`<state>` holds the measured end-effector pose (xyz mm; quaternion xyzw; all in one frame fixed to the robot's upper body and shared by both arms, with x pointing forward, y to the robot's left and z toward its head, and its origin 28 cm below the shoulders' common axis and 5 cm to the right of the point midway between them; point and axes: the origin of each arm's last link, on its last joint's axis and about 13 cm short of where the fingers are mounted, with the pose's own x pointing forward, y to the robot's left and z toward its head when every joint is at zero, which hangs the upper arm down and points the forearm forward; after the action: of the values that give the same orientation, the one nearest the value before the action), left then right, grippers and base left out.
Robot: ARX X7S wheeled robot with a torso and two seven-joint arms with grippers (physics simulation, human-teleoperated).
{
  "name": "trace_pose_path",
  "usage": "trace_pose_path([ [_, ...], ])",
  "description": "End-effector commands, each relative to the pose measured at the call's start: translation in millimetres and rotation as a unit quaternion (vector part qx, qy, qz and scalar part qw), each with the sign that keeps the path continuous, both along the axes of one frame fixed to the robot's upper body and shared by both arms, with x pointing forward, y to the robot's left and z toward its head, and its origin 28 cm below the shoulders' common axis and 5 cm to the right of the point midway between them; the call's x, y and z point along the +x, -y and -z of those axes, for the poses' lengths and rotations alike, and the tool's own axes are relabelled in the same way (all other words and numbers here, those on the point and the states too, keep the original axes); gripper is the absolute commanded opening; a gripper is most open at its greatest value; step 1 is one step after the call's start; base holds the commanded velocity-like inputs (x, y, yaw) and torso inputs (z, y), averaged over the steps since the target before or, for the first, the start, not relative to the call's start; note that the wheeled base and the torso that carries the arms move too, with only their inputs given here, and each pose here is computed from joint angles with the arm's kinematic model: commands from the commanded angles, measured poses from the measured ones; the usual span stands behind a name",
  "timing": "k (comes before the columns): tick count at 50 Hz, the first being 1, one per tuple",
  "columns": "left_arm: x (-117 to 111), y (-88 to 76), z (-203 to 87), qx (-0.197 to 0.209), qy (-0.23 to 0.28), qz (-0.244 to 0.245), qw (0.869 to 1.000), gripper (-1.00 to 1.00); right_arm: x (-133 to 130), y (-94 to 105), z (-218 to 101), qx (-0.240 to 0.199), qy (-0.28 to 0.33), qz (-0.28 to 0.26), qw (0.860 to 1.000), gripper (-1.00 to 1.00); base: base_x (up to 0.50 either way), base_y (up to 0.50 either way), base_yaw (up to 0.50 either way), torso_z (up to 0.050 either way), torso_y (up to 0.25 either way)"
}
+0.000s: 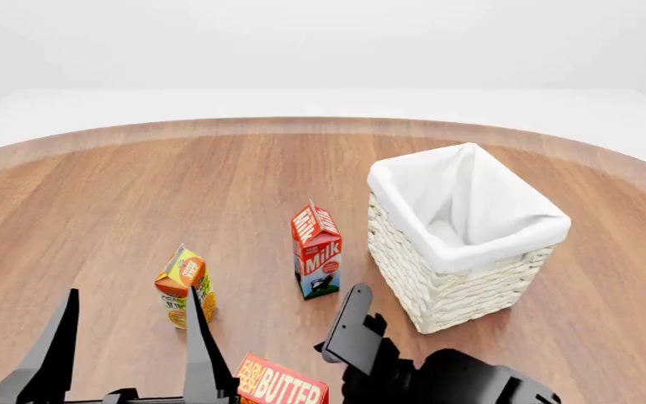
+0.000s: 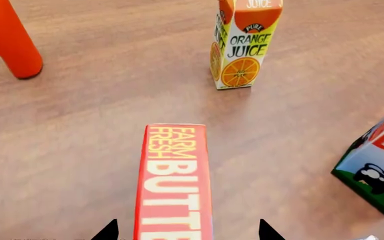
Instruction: Pick up the cream cheese box and the butter, and put them in the basket.
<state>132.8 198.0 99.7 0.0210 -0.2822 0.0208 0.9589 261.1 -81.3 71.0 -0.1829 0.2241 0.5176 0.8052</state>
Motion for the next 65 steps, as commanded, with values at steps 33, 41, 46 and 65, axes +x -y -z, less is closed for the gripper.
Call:
trace_pose_path([
  [33,3,0.1,-1,-0.001,0.001,-0.001,1.000,1.00,6,-10.4,7,-0.032,-0.014,-0.035,0.999,1.00,0.00,0.00,0.00,0.000,0.000],
  [41,4,-0.1,-2,-0.002,0.001,0.000,1.000,1.00,12,-12.4,8,-0.045,-0.021,-0.030,0.998,1.00,0.00,0.00,0.00,0.000,0.000],
  [46,4,-0.6,-2,-0.002,0.000,-0.001,1.000,1.00,19,-15.3,10,-0.050,-0.032,-0.028,0.998,1.00,0.00,0.00,0.00,0.000,0.000],
  [65,4,-1.3,-2,-0.003,0.002,-0.001,1.000,1.00,30,-20.0,26,-0.069,-0.066,-0.025,0.995,1.00,0.00,0.00,0.00,0.000,0.000],
])
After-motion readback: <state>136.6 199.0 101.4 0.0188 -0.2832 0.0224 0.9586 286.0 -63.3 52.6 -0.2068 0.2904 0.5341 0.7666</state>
